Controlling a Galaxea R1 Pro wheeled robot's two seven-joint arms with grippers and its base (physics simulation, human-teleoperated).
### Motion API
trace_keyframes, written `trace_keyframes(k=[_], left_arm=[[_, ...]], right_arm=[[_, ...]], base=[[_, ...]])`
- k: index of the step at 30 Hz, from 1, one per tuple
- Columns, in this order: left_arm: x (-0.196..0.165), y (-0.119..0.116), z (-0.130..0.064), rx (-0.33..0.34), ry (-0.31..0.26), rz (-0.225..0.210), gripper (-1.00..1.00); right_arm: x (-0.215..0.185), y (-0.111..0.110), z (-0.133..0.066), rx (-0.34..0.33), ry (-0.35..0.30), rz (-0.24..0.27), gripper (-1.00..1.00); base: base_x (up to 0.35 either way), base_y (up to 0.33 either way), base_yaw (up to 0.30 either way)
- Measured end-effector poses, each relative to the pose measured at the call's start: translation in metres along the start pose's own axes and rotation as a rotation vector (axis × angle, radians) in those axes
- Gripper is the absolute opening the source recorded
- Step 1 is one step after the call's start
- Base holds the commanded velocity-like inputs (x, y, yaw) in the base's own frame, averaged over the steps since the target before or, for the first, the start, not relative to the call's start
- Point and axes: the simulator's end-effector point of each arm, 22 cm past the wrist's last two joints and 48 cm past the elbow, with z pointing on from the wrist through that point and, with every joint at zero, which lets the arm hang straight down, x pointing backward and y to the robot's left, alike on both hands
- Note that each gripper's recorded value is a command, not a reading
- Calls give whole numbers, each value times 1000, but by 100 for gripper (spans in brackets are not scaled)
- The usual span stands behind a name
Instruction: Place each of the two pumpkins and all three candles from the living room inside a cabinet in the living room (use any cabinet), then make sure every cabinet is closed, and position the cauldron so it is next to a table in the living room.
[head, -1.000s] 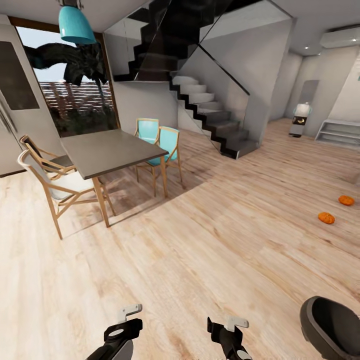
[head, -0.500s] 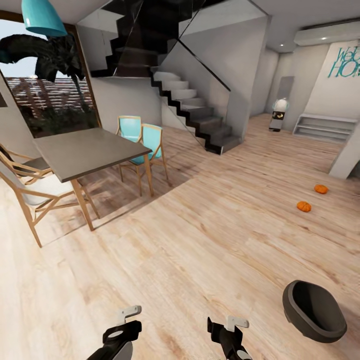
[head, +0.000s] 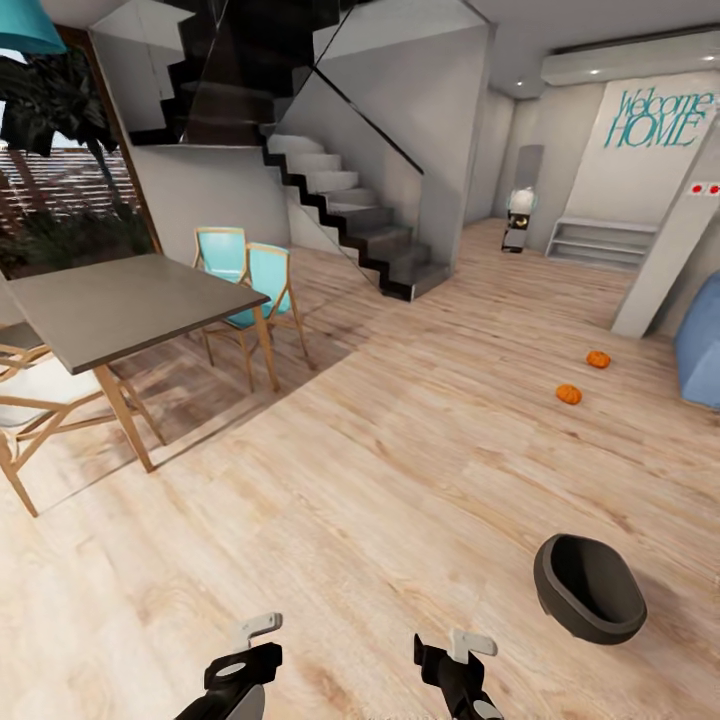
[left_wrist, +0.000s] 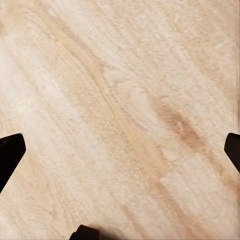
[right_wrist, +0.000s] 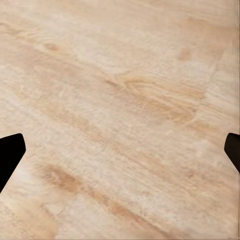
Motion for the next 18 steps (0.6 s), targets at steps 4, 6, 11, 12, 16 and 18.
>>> trace_keyframes(k=[4,6,11,12,16,18], left_arm=[[2,0,1,-1,5,1,100],[3,0,2,-1,7,1,100],[6,0,3,-2,14,2,100],[6,0,3,-2,15,2,100],[9,1,4,-3,20,4,100],[10,1,5,-4,22,4,100]], right_arm=[[2,0,0,1,5,0,100],[4,-1,1,1,7,0,100],[7,-1,1,2,13,0,100],[7,-1,1,2,14,0,100],[10,-2,2,4,19,0,100],[11,-2,2,4,22,0,100]], base=[[0,0,-210],[0,0,-199],[0,0,-192],[0,0,-189],[0,0,-188],[0,0,-188]])
